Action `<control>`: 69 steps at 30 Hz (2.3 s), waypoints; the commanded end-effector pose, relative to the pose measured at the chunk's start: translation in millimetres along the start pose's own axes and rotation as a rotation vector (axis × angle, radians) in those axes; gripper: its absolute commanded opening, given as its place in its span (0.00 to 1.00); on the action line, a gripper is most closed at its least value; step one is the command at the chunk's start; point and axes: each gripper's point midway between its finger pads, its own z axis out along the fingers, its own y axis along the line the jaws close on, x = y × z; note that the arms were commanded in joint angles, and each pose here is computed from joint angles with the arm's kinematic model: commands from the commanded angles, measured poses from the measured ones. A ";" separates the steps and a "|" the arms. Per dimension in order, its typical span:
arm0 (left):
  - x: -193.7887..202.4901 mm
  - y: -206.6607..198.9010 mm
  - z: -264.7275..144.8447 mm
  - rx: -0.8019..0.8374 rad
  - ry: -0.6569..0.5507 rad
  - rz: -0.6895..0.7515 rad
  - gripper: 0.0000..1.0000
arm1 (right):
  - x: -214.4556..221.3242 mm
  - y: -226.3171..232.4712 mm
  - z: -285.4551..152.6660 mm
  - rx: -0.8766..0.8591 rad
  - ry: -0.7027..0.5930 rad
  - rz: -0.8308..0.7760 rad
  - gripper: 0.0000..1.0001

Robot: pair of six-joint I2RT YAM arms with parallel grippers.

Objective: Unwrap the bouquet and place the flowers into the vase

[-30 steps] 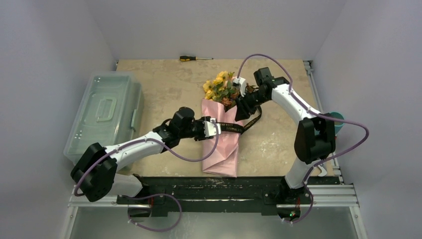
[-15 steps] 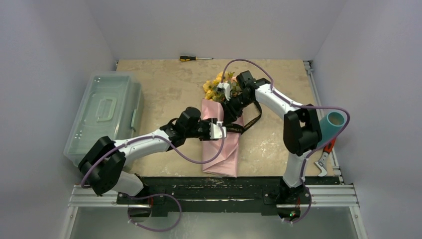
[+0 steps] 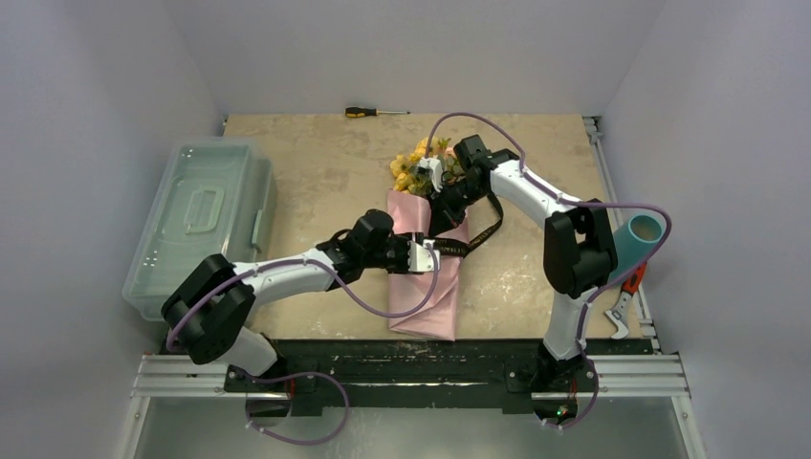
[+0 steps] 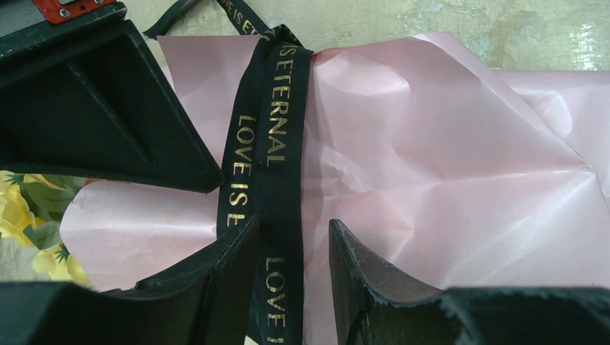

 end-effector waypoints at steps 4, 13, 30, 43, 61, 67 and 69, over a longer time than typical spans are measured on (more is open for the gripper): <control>-20.6 16.6 9.0 -0.043 -0.054 0.060 0.38 | -12.8 16.0 -11.4 -0.036 -0.037 -0.048 0.00; -14.7 16.8 13.5 -0.050 -0.037 0.056 0.35 | -0.2 9.1 1.2 -0.070 0.018 0.003 0.33; -4.0 23.8 27.0 -0.091 0.020 0.060 0.30 | -1.1 14.2 -0.3 -0.099 0.015 -0.011 0.00; -17.6 23.3 3.7 -0.067 0.024 -0.017 0.00 | -9.6 2.8 -30.5 -0.002 -0.029 -0.037 0.00; 24.4 69.4 -82.9 -0.296 0.069 -0.399 0.00 | 71.4 -35.4 -98.0 0.176 0.027 0.071 0.00; 49.9 74.0 -101.8 -0.305 0.120 -0.505 0.00 | 92.3 -43.3 -109.0 0.203 0.038 0.090 0.00; 54.9 75.1 -106.3 -0.295 0.136 -0.521 0.00 | 98.4 -44.0 -109.4 0.207 0.042 0.094 0.00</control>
